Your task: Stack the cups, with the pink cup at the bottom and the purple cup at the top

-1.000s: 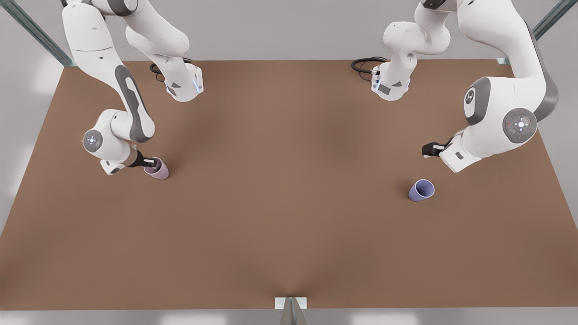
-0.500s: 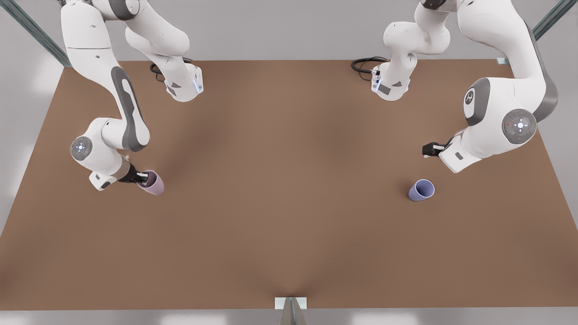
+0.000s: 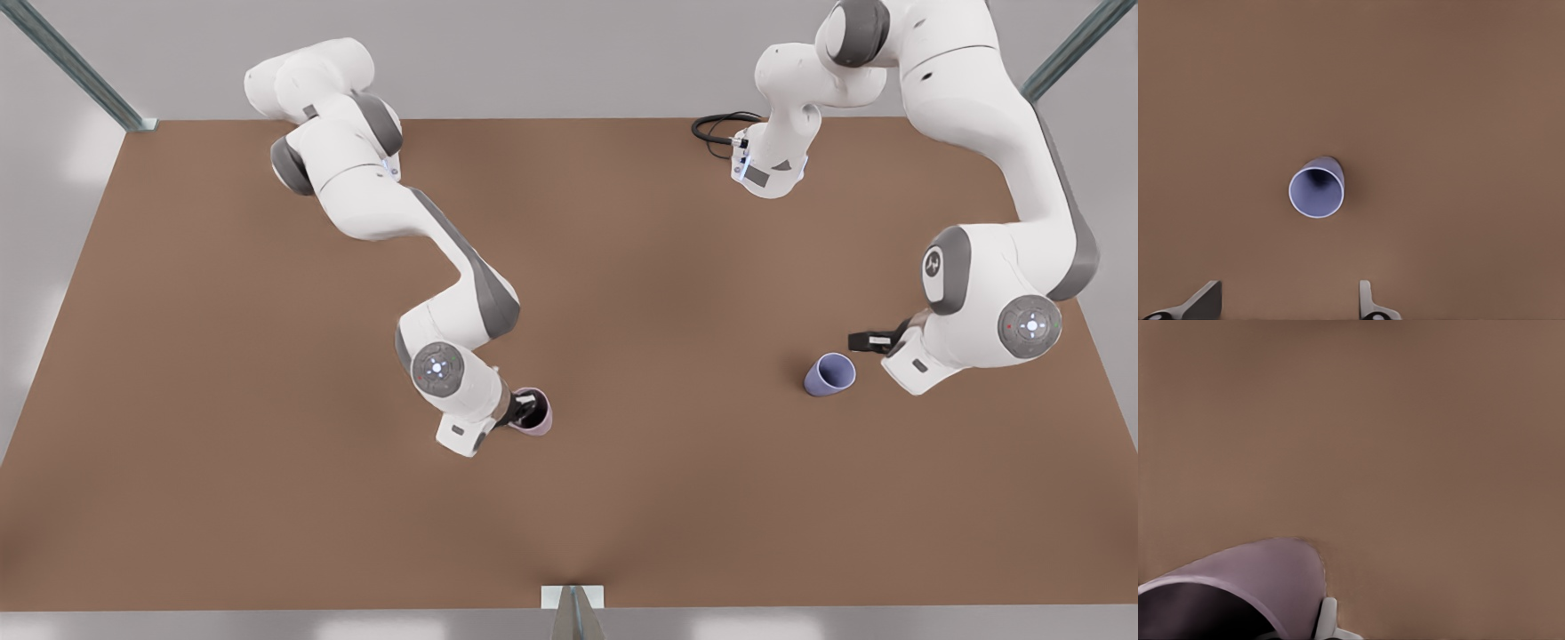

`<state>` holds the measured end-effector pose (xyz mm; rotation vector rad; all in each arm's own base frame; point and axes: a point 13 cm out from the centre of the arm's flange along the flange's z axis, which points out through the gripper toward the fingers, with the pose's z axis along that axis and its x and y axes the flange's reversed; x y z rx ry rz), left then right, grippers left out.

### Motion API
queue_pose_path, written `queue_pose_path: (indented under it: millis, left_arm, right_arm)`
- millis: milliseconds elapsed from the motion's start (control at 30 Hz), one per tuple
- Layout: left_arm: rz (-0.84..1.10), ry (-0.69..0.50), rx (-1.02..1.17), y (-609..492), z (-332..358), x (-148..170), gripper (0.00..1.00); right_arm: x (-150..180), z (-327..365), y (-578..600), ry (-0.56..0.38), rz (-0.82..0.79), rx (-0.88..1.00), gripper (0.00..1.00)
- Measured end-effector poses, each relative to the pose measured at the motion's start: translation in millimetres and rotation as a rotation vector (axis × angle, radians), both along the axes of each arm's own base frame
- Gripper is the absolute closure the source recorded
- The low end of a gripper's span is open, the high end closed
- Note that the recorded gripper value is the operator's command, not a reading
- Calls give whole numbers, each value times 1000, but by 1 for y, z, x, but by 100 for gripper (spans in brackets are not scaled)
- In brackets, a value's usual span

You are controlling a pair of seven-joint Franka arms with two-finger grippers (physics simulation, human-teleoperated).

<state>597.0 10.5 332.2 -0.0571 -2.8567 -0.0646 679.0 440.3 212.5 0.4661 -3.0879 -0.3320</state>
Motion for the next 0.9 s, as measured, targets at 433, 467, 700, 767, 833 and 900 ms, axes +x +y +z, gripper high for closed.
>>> queue_pose_path:
  millis: [433,467,700,767,833,900]
  left_arm:
    - [115,2,-52,56,-170,-45,0]
    - [117,-19,-51,58,-174,-40,0]
    - [113,-86,-37,65,-209,-27,0]
    - [111,-85,-34,66,-219,-28,0]
    - [106,-86,-35,64,-225,-27,50]
    - [92,-88,-43,54,-227,-26,75]
  right_arm:
    - [-89,-81,189,22,-176,181,79]
    - [-93,-84,195,23,-190,187,79]
    - [-100,-104,206,2,-275,165,0]
    - [-99,-104,205,0,-300,159,0]
    - [-99,-104,206,0,-324,159,0]
    - [-99,-102,207,2,-347,164,0]
